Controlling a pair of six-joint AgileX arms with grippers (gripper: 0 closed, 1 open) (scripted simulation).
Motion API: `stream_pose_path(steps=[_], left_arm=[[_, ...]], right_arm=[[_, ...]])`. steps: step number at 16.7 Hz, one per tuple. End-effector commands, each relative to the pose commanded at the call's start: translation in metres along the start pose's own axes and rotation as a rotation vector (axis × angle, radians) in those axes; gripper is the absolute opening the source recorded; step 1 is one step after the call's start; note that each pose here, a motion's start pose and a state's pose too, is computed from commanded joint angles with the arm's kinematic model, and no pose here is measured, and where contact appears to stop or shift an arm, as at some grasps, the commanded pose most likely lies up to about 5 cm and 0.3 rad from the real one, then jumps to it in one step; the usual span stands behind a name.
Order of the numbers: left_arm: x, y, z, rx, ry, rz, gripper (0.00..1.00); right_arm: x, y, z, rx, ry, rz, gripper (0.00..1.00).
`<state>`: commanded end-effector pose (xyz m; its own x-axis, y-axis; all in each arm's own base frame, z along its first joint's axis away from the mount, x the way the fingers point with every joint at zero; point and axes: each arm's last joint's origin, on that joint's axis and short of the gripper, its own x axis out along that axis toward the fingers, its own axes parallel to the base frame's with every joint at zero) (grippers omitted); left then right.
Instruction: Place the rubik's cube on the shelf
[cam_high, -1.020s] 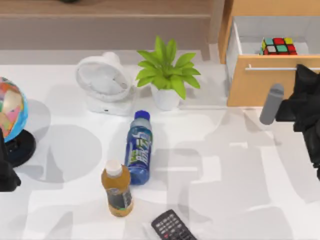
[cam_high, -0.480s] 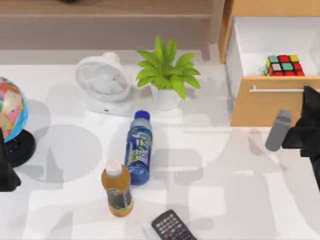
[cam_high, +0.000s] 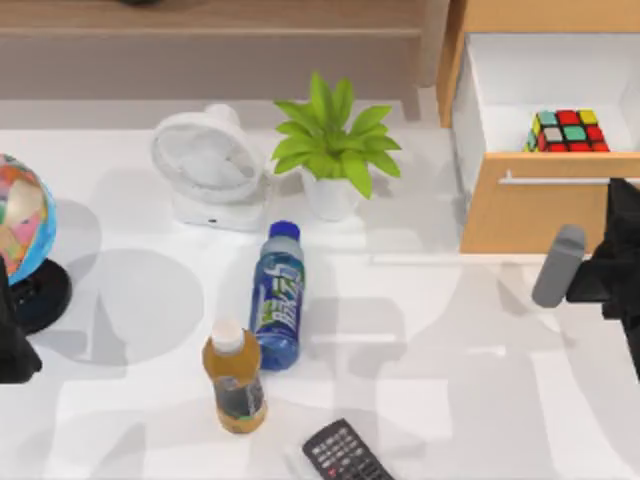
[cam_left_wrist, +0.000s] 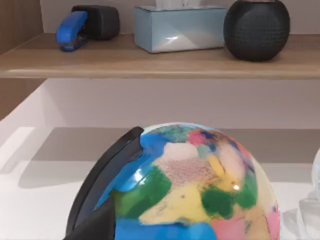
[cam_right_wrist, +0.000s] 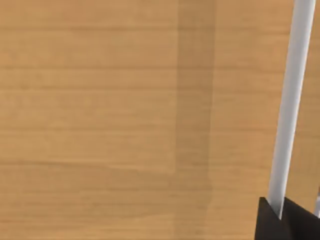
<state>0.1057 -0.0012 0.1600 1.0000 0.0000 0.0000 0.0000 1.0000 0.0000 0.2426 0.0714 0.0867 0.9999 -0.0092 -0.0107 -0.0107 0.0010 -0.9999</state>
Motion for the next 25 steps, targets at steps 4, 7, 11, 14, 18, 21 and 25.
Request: stream_pose_path(steps=[4, 7, 11, 14, 18, 21, 25], left_arm=[[0.000, 0.000, 0.000, 0.000, 0.000, 0.000, 1.00], [0.000, 0.000, 0.000, 0.000, 0.000, 0.000, 1.00], [0.000, 0.000, 0.000, 0.000, 0.000, 0.000, 1.00], [0.000, 0.000, 0.000, 0.000, 0.000, 0.000, 1.00], [0.000, 0.000, 0.000, 0.000, 0.000, 0.000, 1.00], [0.000, 0.000, 0.000, 0.000, 0.000, 0.000, 1.00], [0.000, 0.000, 0.000, 0.000, 0.000, 0.000, 1.00]], right_arm=[[0.000, 0.000, 0.000, 0.000, 0.000, 0.000, 0.53], [0.000, 0.000, 0.000, 0.000, 0.000, 0.000, 0.75], [0.000, 0.000, 0.000, 0.000, 0.000, 0.000, 1.00], [0.000, 0.000, 0.000, 0.000, 0.000, 0.000, 1.00], [0.000, 0.000, 0.000, 0.000, 0.000, 0.000, 1.00], [-0.004, 0.000, 0.000, 0.000, 0.000, -0.002, 1.00], [-0.015, 0.000, 0.000, -0.001, 0.001, 0.001, 1.00]])
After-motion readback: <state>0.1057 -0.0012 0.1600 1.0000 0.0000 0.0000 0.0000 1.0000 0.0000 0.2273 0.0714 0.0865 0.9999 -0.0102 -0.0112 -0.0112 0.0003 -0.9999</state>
